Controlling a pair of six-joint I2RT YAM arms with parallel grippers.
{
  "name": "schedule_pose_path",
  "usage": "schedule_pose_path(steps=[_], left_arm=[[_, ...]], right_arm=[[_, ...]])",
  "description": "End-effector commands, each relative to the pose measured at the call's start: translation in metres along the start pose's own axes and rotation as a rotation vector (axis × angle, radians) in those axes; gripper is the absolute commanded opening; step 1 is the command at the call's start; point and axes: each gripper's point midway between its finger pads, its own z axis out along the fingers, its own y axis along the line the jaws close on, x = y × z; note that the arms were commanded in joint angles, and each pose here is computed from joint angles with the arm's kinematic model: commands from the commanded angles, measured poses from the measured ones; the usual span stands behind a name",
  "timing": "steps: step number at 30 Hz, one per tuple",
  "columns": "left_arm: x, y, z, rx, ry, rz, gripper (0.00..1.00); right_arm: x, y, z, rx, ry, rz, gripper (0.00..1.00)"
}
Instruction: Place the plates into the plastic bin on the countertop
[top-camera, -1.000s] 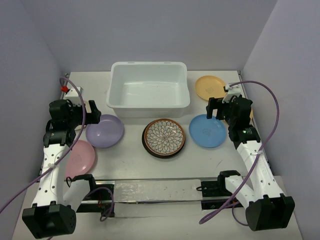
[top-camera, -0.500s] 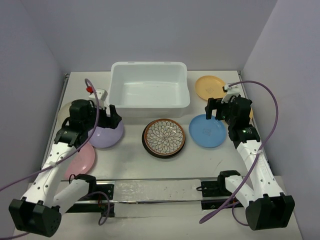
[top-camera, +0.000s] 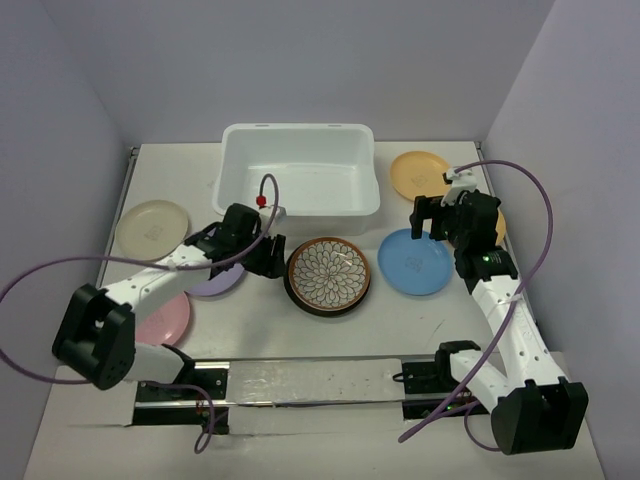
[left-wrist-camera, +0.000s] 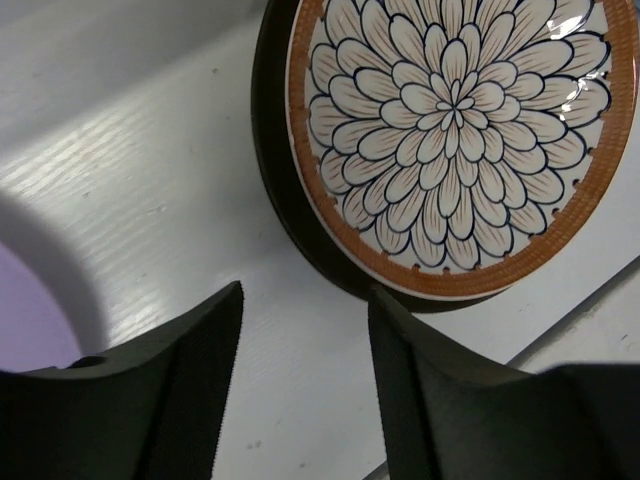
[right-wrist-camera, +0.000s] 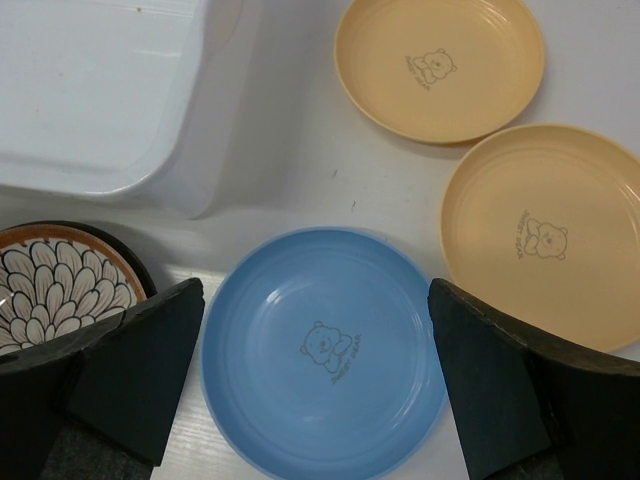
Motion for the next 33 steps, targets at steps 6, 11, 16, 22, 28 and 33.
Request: schedule_pose_path(steps=[6, 11, 16, 22, 28, 33], left_arm=[[-0.040, -0.024, 0.027, 0.109, -0.003, -0.059, 0.50], [-0.034, -0.025, 0.038, 0.112, 0.030, -0.077, 0.50], [-0.031, -0.022, 0.044, 0.095, 0.040, -0.089, 0.49], [-0.024, -0.019, 0.053, 0.068, 0.052, -0.084, 0.44], [-0.022, -0.023, 0.058, 0.096, 0.033, -0.097, 0.43], [-0.016, -0.013, 0.068, 0.048, 0.046, -0.121, 0.39]], right_arm=[[-0.008, -0.008, 0.002, 0.038, -0.005, -0.011, 1.00], [-0.004, -0.010, 0.002, 0.046, -0.003, -0.016, 1.00], [-0.006, -0.010, 0.000, 0.047, -0.008, -0.019, 1.00], [-0.007, -0.010, -0.002, 0.051, -0.013, -0.023, 1.00], [-0.005, -0.011, -0.001, 0.054, -0.002, -0.025, 1.00], [-0.009, -0.013, -0.004, 0.061, -0.007, -0.033, 1.00]])
